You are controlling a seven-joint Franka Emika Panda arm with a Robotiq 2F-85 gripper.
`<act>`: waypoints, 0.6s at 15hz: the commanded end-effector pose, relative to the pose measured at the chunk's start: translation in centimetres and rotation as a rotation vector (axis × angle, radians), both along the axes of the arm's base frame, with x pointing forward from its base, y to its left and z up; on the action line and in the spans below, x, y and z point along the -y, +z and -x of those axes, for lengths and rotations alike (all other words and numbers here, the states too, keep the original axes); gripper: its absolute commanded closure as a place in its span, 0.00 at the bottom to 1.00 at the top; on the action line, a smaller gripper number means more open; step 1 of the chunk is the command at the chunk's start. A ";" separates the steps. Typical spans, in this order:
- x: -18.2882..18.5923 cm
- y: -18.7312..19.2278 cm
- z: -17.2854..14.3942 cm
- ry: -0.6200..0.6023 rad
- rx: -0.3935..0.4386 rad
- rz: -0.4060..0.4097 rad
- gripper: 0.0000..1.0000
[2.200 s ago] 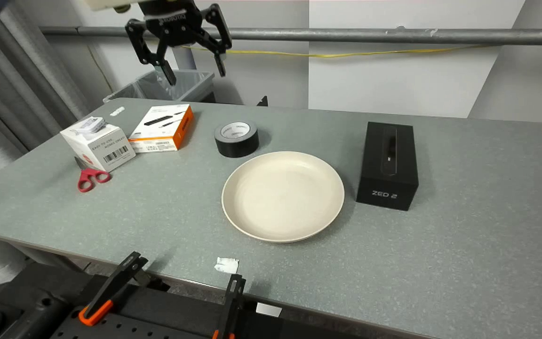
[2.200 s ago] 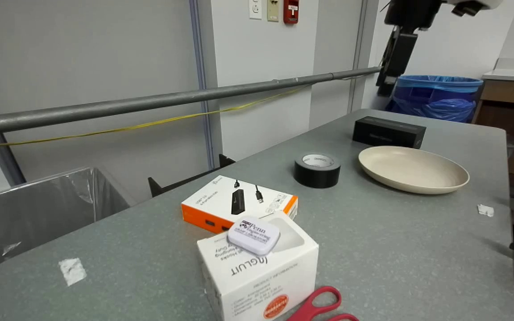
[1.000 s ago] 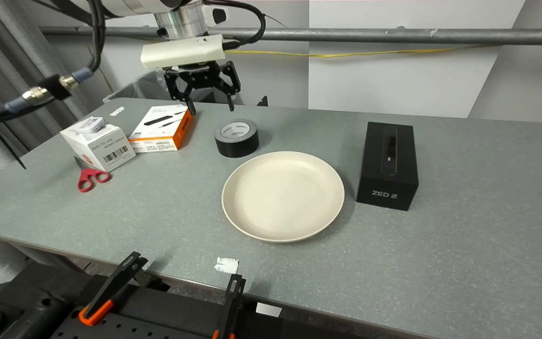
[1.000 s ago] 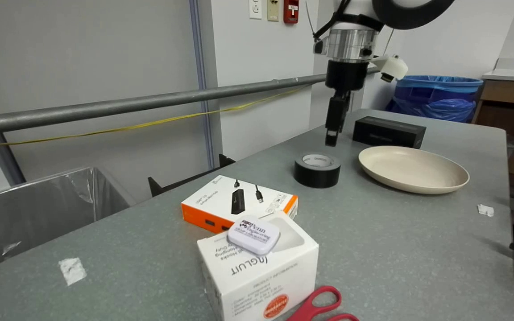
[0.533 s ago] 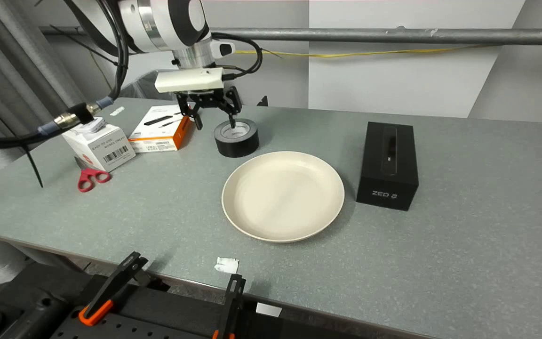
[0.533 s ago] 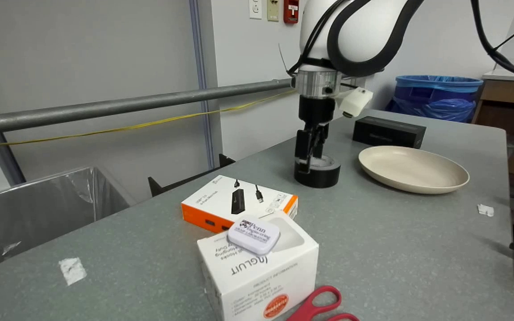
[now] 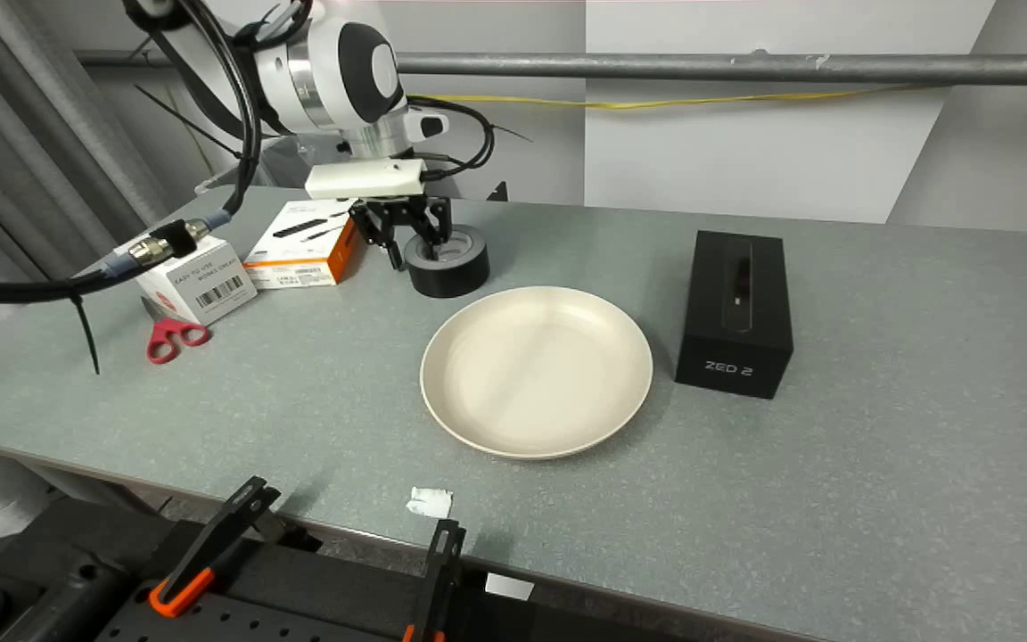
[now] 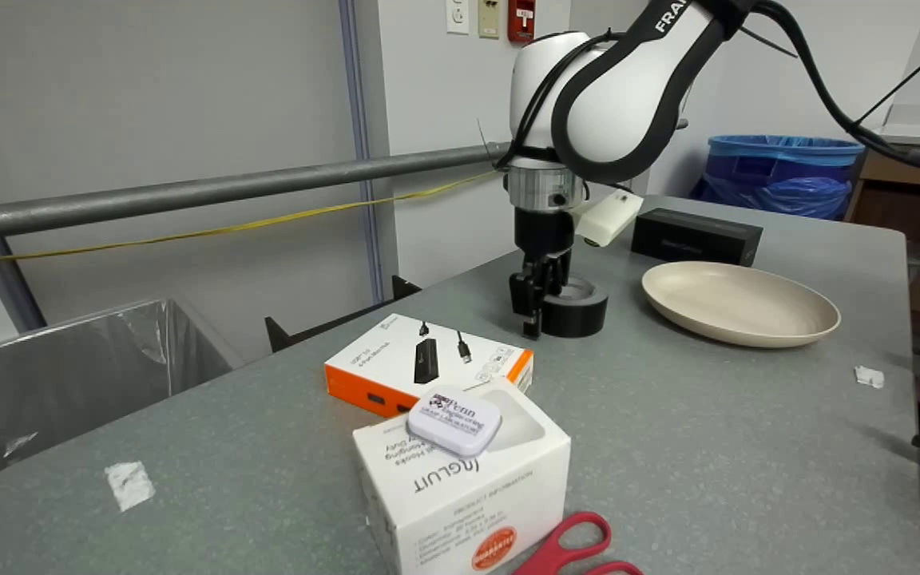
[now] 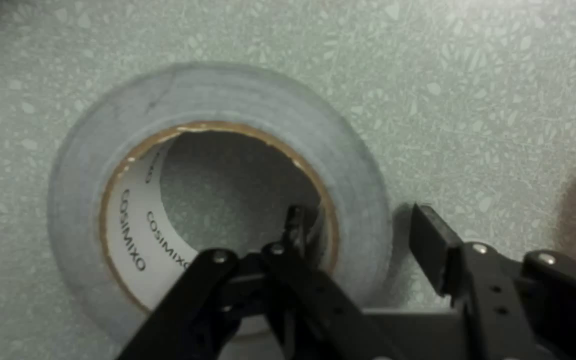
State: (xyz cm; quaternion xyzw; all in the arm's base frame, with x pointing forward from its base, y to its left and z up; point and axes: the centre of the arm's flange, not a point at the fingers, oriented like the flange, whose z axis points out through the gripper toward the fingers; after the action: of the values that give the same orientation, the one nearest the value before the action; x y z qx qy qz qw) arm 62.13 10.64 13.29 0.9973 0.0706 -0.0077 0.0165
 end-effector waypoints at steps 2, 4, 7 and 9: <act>0.4 1.4 -1.7 -0.032 0.002 -0.002 0.81; 1.0 2.4 -1.5 -0.032 -0.006 -0.010 0.95; 2.8 5.0 0.0 -0.030 -0.004 -0.003 0.94; 4.6 7.1 2.1 -0.023 0.007 -0.004 0.94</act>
State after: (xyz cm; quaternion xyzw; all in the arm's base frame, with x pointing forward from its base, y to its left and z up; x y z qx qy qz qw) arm 63.12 8.68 15.88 0.9981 0.0577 -0.0027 0.0202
